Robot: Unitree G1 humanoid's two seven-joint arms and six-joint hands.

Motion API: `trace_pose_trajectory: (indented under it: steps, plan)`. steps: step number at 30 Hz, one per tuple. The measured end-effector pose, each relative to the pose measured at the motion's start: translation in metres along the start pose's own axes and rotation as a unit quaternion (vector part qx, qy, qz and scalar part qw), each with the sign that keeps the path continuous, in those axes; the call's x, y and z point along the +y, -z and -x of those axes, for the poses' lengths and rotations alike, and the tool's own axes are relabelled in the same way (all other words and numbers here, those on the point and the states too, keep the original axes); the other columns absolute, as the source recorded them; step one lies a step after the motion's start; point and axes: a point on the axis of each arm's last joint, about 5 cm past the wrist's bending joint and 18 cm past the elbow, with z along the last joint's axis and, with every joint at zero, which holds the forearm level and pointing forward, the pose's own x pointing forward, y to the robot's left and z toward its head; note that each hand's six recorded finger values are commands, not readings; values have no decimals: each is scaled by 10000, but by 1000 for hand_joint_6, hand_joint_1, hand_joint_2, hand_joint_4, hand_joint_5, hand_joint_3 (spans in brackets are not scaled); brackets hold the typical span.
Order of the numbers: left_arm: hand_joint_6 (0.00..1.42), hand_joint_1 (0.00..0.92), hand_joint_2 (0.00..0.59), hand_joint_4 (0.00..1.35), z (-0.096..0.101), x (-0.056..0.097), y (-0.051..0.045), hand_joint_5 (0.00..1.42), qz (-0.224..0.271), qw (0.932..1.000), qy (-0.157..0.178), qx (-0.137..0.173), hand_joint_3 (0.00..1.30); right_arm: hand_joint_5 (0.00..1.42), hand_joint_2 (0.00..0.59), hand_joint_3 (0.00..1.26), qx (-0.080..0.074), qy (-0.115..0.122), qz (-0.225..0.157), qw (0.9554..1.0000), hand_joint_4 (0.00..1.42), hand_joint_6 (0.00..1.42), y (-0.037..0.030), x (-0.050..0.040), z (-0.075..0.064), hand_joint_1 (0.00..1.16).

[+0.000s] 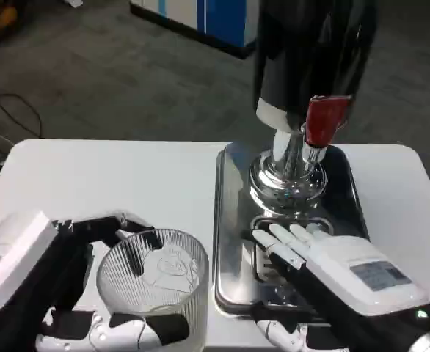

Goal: Grasp the cup under the faucet to collect the drink, then remove the cup.

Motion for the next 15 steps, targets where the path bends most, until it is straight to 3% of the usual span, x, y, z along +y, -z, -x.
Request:
trace_pose_trajectory:
  steps: [15]
  plan:
    - [1424, 477, 29, 1135, -1, -3, -1, 1350, -4, 10000, 7, 0, 1055, 0, 485, 54, 8, 41, 64, 10000, 0, 0, 13, -12, 10, 301]
